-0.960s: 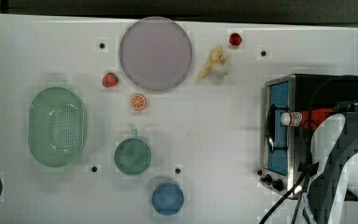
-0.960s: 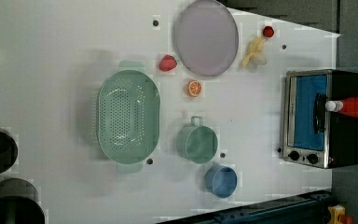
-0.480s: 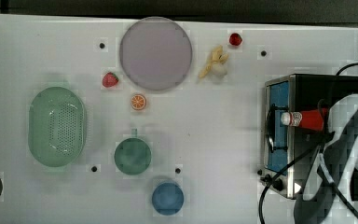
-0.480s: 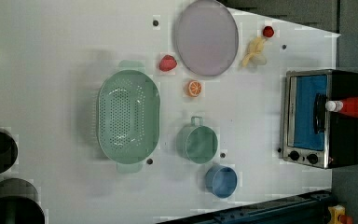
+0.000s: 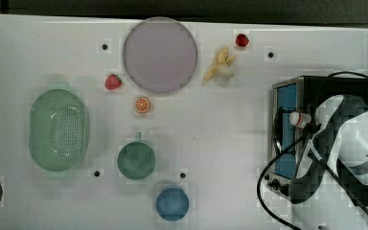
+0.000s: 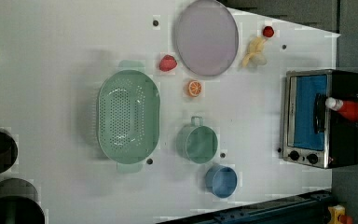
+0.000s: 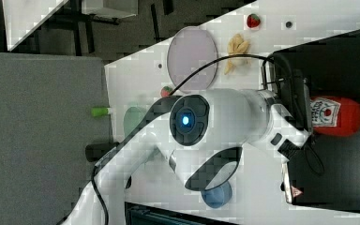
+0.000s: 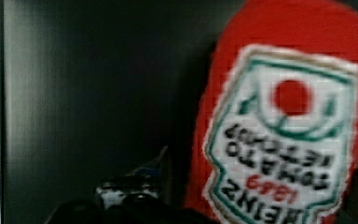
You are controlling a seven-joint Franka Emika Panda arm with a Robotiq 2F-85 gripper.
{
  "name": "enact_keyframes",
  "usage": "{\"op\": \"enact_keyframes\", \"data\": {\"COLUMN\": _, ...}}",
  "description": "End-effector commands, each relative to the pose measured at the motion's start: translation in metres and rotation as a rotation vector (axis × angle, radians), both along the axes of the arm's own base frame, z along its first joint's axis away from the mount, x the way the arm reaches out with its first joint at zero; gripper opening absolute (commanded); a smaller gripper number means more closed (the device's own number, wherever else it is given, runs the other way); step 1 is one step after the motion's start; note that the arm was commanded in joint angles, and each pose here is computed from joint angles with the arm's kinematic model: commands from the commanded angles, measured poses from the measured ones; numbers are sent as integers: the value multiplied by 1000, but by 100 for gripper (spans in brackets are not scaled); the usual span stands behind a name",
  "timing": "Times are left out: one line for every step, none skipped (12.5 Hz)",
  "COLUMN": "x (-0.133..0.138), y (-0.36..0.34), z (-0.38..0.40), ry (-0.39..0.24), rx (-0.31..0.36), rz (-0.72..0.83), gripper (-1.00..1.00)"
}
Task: Pick Ketchup from oven and place it on table.
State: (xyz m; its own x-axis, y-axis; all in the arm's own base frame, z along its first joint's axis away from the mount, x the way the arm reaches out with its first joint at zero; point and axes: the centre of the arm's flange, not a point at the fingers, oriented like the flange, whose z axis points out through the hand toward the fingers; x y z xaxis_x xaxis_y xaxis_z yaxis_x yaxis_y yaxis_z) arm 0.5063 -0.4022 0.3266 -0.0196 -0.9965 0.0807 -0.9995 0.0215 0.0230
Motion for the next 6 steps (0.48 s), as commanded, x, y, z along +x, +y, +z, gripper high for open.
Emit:
{"op": "enact_keyframes", "data": {"x": 4, "y": -12, "z": 35, "ry": -83, "rx": -33, "rz": -55, "gripper": 44}}
{"op": "enact_keyframes", "data": {"x": 4, "y": -12, "z": 36, "ry": -86, "rx": -34, "rz": -55, "gripper": 27}}
{"op": "enact_keyframes", "data": {"x": 3, "y": -14, "z": 36, "ry": -86, "rx": -35, "rz": -57, "gripper": 27}}
{"op": "enact_keyframes", "data": {"x": 3, "y": -14, "z": 37, "ry": -86, "rx": -35, "rz": -57, "gripper": 26}}
{"op": "enact_keyframes", "data": {"x": 4, "y": -14, "z": 39, "ry": -87, "rx": -34, "rz": -57, "gripper": 26}}
{"op": "enact_keyframes", "data": {"x": 5, "y": -14, "z": 47, "ry": -91, "rx": -30, "rz": -55, "gripper": 26}}
